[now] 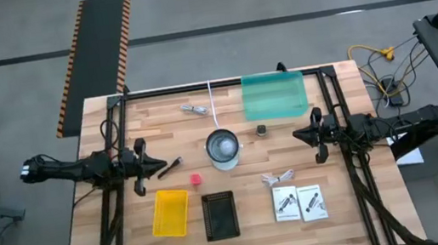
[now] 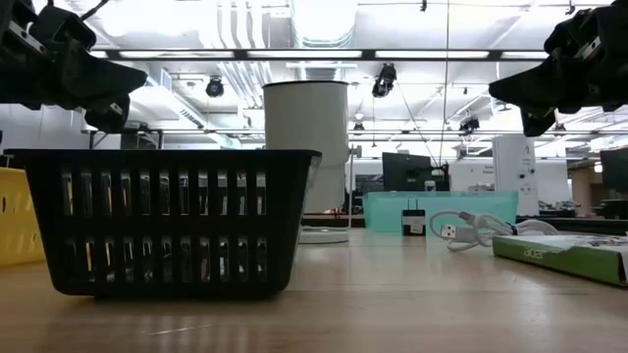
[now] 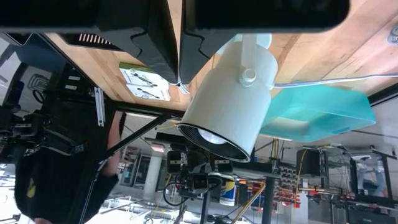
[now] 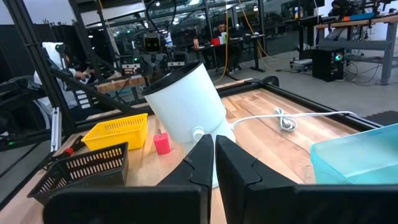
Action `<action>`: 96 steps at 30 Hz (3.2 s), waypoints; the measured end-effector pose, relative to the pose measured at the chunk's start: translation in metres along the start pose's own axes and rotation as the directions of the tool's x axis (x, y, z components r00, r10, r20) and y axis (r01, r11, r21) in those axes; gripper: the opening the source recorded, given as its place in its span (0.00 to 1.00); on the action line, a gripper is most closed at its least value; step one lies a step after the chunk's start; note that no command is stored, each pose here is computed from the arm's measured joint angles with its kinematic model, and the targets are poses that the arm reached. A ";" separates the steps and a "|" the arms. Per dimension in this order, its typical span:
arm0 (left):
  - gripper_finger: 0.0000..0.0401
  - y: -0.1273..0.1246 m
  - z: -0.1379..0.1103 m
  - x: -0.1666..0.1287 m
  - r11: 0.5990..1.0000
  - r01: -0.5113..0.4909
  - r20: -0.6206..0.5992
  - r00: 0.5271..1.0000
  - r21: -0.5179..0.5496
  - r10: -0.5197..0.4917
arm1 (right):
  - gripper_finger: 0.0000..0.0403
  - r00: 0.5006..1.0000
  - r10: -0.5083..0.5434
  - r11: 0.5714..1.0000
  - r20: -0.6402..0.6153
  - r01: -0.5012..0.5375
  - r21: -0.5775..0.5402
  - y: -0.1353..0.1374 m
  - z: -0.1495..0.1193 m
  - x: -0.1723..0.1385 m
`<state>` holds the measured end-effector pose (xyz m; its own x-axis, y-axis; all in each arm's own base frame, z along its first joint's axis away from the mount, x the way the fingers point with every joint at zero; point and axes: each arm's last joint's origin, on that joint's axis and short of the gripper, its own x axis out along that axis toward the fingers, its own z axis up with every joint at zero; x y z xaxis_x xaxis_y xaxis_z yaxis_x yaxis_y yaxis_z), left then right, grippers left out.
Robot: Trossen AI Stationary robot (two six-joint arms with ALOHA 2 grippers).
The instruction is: Pick and place items into bin
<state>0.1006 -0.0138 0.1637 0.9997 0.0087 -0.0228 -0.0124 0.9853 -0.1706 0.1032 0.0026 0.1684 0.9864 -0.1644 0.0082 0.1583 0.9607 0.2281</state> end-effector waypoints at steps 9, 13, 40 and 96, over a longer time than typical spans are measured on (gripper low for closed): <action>0.00 0.000 0.000 0.000 1.000 0.000 0.000 1.000 0.000 0.000 | 0.02 1.000 0.000 1.000 -0.001 0.000 0.000 0.000 0.000 0.000; 0.00 0.000 0.000 0.000 1.000 -0.001 0.000 1.000 0.000 0.001 | 0.02 1.000 0.000 1.000 0.000 0.000 0.000 0.000 0.000 0.000; 0.00 0.000 0.000 0.000 1.000 -0.004 0.001 1.000 0.000 0.004 | 0.02 1.000 0.000 1.000 0.000 0.000 0.000 0.000 0.000 0.000; 0.38 -0.012 0.083 0.000 0.977 0.039 0.419 0.906 -0.208 0.053 | 0.34 0.981 -0.091 0.981 -0.169 0.117 0.152 0.027 0.103 0.017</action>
<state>0.1025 -0.0111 0.2476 0.9143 0.1314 0.3831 0.0229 0.9277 -0.3727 0.1195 0.0029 0.2747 0.9613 -0.2110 -0.1774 0.2641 0.8896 0.3727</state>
